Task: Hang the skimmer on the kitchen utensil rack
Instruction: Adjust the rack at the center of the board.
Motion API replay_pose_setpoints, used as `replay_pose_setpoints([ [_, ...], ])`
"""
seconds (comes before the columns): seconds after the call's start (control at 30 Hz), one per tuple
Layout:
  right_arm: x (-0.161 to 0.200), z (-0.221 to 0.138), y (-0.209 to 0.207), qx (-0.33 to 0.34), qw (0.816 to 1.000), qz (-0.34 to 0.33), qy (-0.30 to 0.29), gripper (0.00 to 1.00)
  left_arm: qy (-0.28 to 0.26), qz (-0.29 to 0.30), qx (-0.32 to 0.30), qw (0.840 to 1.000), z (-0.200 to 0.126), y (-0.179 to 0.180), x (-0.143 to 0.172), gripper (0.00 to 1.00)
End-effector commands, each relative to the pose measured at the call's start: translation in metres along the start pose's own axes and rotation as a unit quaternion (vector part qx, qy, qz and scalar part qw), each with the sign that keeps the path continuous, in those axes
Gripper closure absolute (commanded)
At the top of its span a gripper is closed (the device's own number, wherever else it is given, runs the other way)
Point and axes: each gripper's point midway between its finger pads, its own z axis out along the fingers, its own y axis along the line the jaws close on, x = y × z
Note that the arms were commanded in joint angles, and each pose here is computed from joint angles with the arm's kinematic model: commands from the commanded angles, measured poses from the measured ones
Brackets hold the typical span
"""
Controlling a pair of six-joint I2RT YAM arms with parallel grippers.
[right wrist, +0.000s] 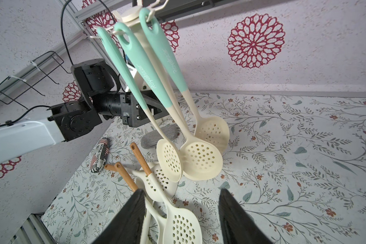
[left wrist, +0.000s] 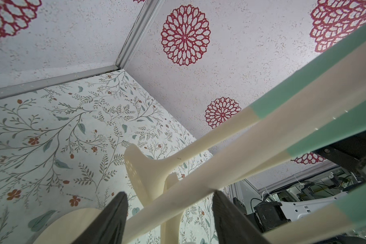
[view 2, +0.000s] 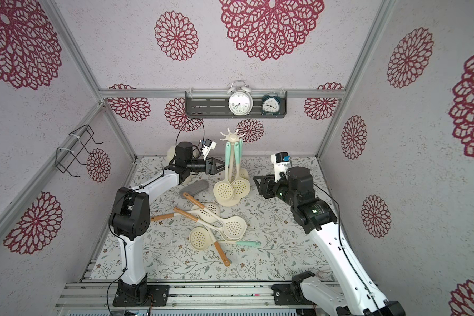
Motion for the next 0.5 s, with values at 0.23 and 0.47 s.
replay_pose_setpoints([
  [0.23,-0.002,-0.003,0.002,-0.013,1.000,0.001,-0.010,0.42,-0.009,0.012,0.008,1.000,-0.004,-0.010,0.005,0.33],
  [0.47,0.000,-0.005,0.001,-0.011,1.000,0.002,-0.008,0.43,-0.012,0.013,0.011,1.000,0.005,-0.002,-0.005,0.34],
])
